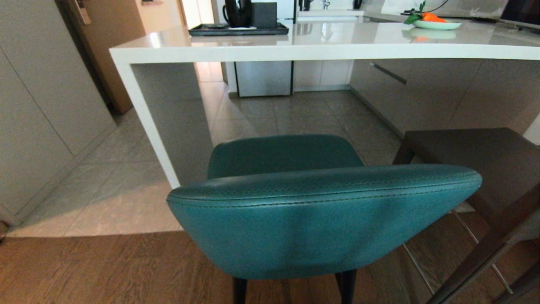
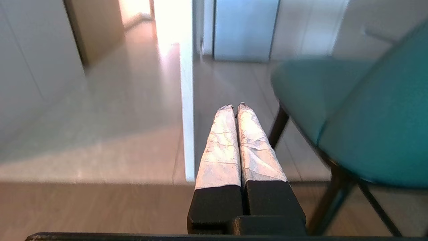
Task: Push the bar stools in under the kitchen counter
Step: Push the gray chair back under the dining table
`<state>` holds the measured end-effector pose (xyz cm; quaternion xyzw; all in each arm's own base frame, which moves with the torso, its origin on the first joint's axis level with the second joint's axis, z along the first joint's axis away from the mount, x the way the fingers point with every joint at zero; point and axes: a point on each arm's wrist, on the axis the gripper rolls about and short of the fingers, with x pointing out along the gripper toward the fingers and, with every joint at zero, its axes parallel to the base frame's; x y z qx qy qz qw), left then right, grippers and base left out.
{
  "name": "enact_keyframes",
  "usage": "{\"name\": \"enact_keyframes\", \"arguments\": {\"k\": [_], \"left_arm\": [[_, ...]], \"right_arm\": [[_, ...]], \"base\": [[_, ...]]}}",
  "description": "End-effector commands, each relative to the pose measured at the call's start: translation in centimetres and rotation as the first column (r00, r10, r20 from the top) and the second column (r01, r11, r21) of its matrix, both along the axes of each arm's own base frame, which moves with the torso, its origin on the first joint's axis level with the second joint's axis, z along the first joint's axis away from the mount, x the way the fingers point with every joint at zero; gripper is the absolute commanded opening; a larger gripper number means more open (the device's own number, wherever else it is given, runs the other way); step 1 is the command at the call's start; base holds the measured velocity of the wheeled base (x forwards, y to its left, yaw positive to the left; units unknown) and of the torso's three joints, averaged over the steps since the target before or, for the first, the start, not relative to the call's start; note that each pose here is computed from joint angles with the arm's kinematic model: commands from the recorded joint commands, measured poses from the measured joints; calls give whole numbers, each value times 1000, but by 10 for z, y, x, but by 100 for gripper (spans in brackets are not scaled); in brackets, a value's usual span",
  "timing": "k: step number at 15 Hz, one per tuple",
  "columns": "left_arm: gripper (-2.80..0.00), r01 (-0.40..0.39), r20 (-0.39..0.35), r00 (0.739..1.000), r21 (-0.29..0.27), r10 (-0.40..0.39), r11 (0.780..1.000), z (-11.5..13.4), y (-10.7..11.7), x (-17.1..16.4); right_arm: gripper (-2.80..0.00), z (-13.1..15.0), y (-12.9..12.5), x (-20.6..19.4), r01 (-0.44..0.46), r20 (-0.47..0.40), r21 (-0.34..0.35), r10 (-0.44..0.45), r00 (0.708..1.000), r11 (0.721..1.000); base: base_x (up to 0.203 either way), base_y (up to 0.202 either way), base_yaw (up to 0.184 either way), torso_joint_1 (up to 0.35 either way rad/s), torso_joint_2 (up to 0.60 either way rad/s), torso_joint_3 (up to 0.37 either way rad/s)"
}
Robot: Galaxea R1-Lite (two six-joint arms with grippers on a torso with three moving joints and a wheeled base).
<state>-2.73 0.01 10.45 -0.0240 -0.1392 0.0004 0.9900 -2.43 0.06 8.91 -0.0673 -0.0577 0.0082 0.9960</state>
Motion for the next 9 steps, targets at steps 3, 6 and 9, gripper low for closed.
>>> {"name": "enact_keyframes", "arguments": {"k": [3,6,9], "left_arm": [[-280,6,-78,997,51,-2,999,-15,0,5],[-280,8,-168,986,48,0,999,-24,0,7],[-280,-3,-256,966,52,16,999,-29,0,6]], "right_arm": [[-280,-14,0,3,10,-81,81,-3,997,997],[-280,-15,0,3,14,-83,77,-8,997,997],[-280,-14,0,3,12,-82,67,-6,997,998]], "base": [[0,0,0,0,0,0],[0,0,0,0,0,0],[0,0,0,0,0,0]]}}
